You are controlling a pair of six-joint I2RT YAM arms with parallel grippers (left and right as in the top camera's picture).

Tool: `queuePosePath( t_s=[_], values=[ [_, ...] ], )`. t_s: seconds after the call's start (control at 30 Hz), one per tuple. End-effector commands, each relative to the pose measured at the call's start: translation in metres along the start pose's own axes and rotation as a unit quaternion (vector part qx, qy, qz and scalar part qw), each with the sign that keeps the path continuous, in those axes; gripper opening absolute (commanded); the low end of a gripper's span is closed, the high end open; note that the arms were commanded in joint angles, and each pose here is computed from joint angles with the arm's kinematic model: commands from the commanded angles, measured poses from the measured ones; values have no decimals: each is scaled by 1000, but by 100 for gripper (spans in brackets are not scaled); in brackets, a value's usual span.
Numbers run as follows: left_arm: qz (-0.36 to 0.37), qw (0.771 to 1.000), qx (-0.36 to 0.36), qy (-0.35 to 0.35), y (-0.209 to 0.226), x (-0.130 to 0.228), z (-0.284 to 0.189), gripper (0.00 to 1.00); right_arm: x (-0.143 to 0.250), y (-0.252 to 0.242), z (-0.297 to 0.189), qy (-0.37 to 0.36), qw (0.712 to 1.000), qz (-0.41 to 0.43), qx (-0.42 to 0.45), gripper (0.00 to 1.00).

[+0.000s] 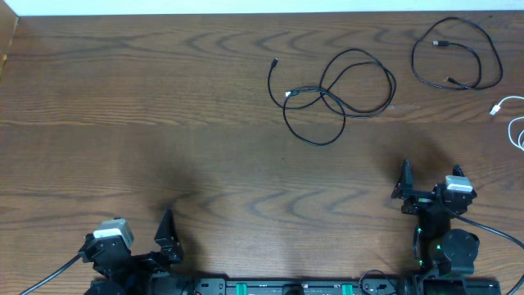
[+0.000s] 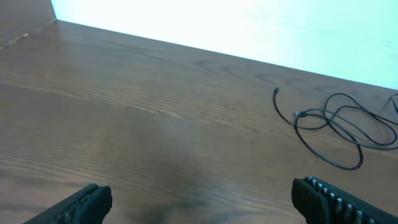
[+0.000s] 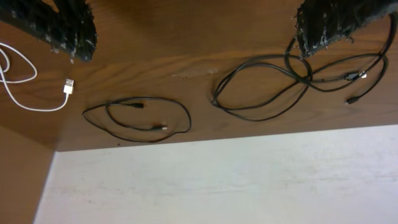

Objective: Untangle cables

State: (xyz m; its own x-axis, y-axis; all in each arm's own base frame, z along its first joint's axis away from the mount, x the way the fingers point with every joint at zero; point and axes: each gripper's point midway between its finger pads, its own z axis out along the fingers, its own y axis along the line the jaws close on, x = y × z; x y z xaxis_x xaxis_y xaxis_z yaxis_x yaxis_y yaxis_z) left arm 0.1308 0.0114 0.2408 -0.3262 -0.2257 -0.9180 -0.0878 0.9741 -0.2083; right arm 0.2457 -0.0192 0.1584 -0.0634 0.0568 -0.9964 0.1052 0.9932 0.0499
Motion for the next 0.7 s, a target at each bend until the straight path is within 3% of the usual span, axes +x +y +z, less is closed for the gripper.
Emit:
queuePosePath(
  t_s=[0.0, 0.43, 0.67],
  values=[
    [1, 1000, 8, -10, -2, -3, -1, 97, 0, 1, 0, 0, 1000, -6, -2, 99],
    [59, 992, 43, -100, -25, -36, 22, 97, 0, 1, 0, 0, 1000, -6, -2, 99],
    [97, 986, 53, -121, -37, -21, 60, 97, 0, 1, 0, 0, 1000, -6, -2, 99]
  ],
)
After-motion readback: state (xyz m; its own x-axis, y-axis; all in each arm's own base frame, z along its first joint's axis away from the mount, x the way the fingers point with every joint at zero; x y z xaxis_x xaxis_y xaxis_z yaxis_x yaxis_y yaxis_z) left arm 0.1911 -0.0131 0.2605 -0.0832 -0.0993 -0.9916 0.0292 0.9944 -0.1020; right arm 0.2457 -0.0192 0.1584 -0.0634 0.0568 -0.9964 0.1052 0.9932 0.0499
